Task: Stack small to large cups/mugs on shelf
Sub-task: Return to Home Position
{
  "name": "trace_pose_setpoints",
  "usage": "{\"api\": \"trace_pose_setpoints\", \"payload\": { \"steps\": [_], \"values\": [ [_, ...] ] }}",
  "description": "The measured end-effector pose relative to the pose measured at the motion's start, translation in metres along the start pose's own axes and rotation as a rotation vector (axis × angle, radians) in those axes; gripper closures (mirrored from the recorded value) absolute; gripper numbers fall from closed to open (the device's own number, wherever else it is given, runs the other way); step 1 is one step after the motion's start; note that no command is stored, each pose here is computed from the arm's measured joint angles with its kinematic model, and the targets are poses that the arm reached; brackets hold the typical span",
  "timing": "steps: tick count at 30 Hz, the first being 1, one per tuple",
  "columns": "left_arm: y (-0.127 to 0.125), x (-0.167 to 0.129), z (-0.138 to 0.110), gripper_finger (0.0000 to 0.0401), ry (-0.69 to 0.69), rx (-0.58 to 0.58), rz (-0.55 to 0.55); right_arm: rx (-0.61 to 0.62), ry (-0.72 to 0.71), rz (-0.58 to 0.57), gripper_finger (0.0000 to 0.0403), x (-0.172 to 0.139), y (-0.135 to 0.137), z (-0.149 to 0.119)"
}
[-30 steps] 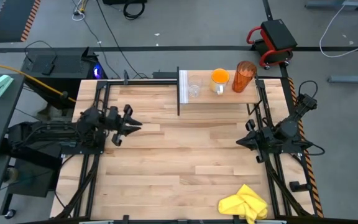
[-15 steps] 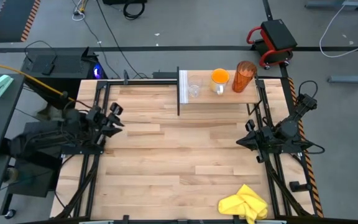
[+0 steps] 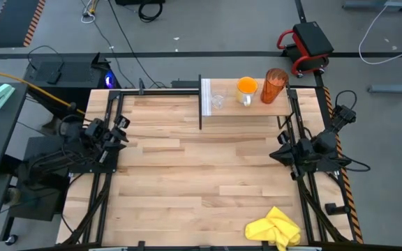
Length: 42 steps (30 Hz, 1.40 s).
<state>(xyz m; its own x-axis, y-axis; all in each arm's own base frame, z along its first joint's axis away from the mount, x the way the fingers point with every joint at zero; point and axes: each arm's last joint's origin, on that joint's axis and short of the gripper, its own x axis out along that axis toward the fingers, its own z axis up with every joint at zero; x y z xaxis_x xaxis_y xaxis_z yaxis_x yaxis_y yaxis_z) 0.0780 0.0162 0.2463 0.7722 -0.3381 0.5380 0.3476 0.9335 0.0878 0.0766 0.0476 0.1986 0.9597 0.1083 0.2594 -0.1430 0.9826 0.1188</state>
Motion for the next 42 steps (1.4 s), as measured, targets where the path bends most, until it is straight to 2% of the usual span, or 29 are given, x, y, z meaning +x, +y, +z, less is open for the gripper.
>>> {"api": "trace_pose_setpoints", "payload": {
  "steps": [5, 10, 16, 22, 25, 30, 42],
  "values": [
    [-0.001, -0.002, -0.001, 0.0314, 0.019, -0.015, 0.017, -0.075, -0.067, 0.008, 0.0387, 0.0, -0.001, 0.007],
    [-0.001, -0.003, 0.0, 0.031, 0.018, -0.009, 0.021, -0.119, -0.092, -0.039, 0.0387, 0.002, -0.006, 0.009],
    [-0.001, -0.003, 0.0, 0.0317, 0.023, 0.001, 0.019, -0.141, -0.192, -0.022, 0.0387, 0.004, -0.012, 0.018],
    [-0.001, -0.004, 0.0, 0.032, 0.039, -0.01, -0.008, -0.145, -0.205, -0.077, 0.0387, 0.006, -0.018, 0.02],
    [0.0, -0.004, -0.001, 0.0316, 0.049, -0.027, 0.004, -0.149, -0.215, -0.045, 0.0387, 0.007, -0.019, 0.025],
    [0.006, -0.006, -0.016, 0.031, 0.171, -0.105, 0.053, -0.178, -0.085, 0.0, 0.0387, 0.009, -0.018, 0.012],
    [0.011, -0.016, -0.049, 0.0321, 0.454, -0.129, 0.115, -0.155, 0.195, -0.001, 0.0387, 0.007, -0.02, -0.016]
  ]
}}
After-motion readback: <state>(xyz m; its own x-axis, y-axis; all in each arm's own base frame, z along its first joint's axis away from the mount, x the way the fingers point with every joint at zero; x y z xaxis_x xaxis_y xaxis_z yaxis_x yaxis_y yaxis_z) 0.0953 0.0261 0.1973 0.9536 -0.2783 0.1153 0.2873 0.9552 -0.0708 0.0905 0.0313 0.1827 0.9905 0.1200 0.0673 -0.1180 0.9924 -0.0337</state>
